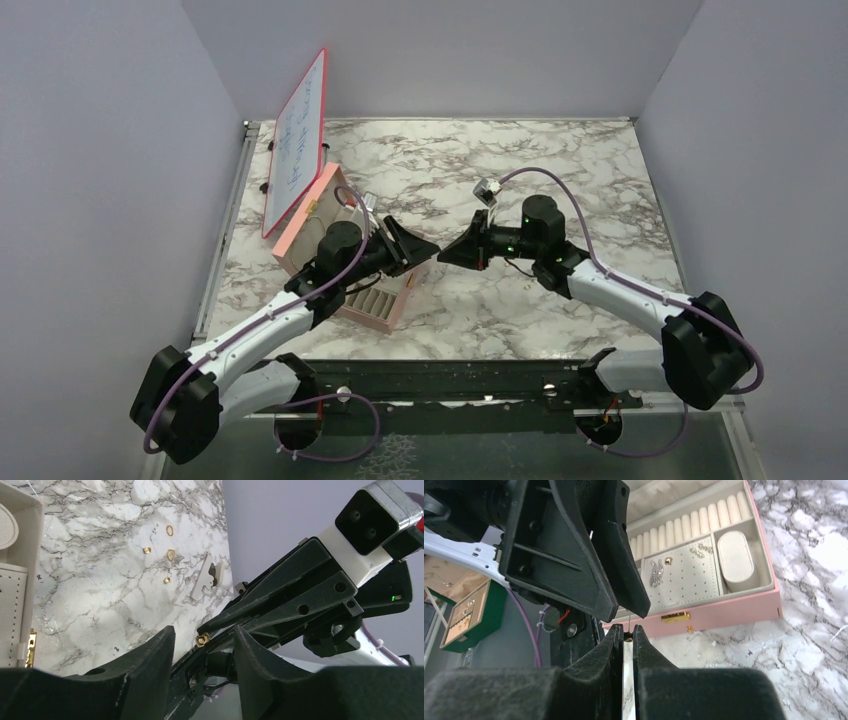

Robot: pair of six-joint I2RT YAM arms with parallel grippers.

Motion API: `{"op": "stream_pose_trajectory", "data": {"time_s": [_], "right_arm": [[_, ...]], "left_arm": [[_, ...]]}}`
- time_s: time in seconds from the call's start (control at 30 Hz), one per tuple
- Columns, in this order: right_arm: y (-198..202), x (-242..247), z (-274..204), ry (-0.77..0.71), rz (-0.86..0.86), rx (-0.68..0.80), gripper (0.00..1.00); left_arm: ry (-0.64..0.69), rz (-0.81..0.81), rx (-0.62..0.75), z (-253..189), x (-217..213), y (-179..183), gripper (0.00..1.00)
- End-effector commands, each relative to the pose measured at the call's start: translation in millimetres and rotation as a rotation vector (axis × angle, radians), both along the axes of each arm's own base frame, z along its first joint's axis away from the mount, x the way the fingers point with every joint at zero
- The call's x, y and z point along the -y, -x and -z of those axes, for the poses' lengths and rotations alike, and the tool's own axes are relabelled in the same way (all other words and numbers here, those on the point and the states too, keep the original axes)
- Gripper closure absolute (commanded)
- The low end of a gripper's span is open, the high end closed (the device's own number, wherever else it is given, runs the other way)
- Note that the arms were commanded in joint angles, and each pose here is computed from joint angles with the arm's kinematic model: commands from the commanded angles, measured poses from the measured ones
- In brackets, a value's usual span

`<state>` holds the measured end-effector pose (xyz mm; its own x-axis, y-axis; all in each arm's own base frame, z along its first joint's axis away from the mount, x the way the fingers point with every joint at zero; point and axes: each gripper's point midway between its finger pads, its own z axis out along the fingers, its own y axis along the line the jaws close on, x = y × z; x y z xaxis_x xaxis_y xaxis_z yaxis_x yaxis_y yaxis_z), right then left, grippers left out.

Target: Organize the mixed jewelry

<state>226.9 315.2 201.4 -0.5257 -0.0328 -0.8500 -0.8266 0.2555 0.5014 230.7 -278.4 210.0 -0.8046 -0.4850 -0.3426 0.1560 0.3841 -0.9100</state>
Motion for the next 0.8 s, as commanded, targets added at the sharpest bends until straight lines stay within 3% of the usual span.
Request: {"op": "stream_pose_trajectory", "data": {"time_s": [0.0,0.27,0.7,0.77], "right_arm": [[8.0,-3.4,-26.2,-0.106,-0.031,0.063,0.89],[9.4,-4.9,-27.1,-0.133,-0.034,0.050,0.89],[8.0,-8.3,-22.8,-0.145,-0.045,0.025,0.89],[7.2,-8.1,-21.4,-0.142,-0.039,0.021,0.89]], "left_arm": [[0.063,-0.082,-0.003,-9.0,-9.8,-5.1,0.55],[0.103,-0.094,-0.004,-18.5,-6.5,-10.3,0.69],[0.118,-0.082,-0.011,-19.0,-2.1,-12.2,0.70],[0.120,-0.079,-0.010,-19.5,-1.5,-12.0,0.74]]}}
